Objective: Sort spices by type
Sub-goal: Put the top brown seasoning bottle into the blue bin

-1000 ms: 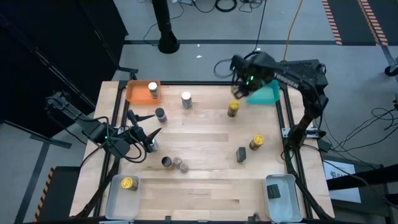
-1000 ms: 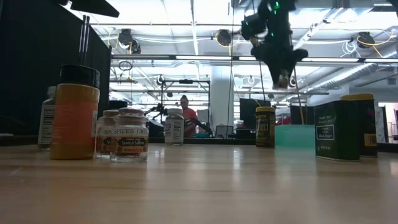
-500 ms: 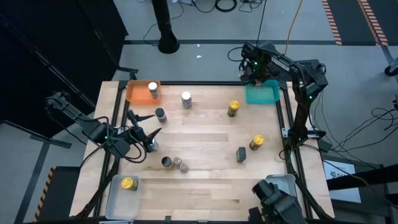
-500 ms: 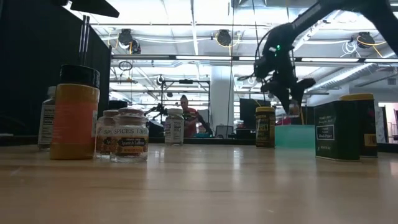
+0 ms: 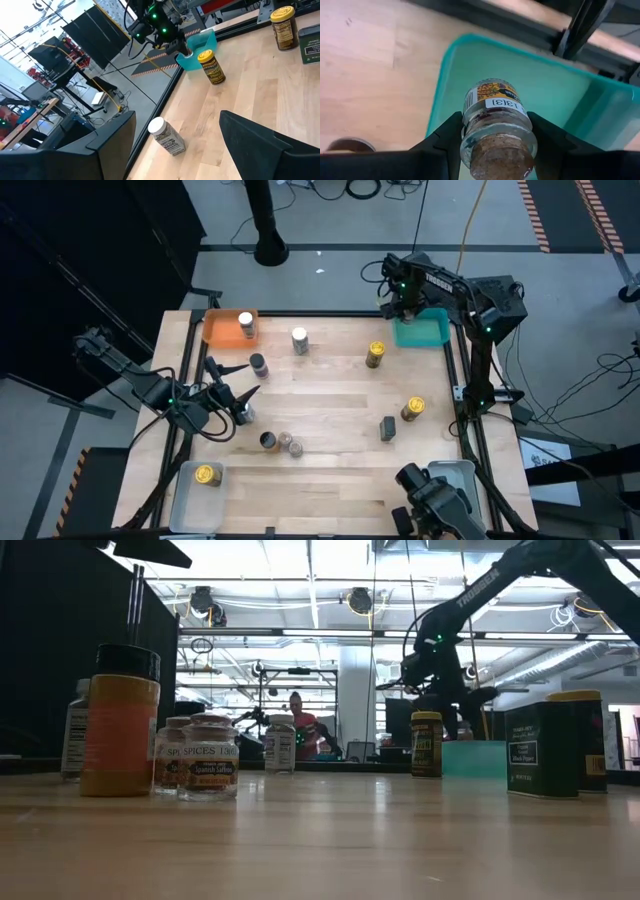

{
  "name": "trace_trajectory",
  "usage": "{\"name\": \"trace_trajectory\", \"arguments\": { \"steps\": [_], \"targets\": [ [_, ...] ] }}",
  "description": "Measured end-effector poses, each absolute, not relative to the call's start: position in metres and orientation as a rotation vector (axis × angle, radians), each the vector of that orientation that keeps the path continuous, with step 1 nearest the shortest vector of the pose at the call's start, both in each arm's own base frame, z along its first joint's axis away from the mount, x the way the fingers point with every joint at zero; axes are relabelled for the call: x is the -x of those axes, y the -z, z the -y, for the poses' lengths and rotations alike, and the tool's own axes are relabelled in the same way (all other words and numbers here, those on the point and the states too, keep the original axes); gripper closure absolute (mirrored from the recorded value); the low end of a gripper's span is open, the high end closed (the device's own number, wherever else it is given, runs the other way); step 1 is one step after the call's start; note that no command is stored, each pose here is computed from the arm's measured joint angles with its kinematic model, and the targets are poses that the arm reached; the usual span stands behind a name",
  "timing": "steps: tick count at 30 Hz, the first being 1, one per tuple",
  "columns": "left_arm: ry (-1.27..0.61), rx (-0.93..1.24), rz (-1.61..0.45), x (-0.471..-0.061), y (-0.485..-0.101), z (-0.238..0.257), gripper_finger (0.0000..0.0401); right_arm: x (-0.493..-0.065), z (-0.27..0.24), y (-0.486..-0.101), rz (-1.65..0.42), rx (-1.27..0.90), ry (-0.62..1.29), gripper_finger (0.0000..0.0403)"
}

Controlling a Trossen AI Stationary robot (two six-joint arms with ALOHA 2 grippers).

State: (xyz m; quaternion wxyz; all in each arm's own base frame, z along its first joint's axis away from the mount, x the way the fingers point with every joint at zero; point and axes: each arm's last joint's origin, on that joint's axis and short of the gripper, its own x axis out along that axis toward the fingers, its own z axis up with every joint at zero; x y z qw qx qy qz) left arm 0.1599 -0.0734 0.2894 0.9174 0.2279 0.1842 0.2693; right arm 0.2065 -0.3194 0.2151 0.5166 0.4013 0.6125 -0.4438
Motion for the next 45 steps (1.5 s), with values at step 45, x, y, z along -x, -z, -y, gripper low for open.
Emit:
{"name": "trace_trajectory", "arguments": {
  "steps": [45],
  "targets": [
    [-0.554,-0.469,-0.379,-0.1599,-0.2894,0.0734,0.0109,-0.2106,0.3203,-0.2148,-1.422,-0.993,0.982,0.0224]
  ]
}}
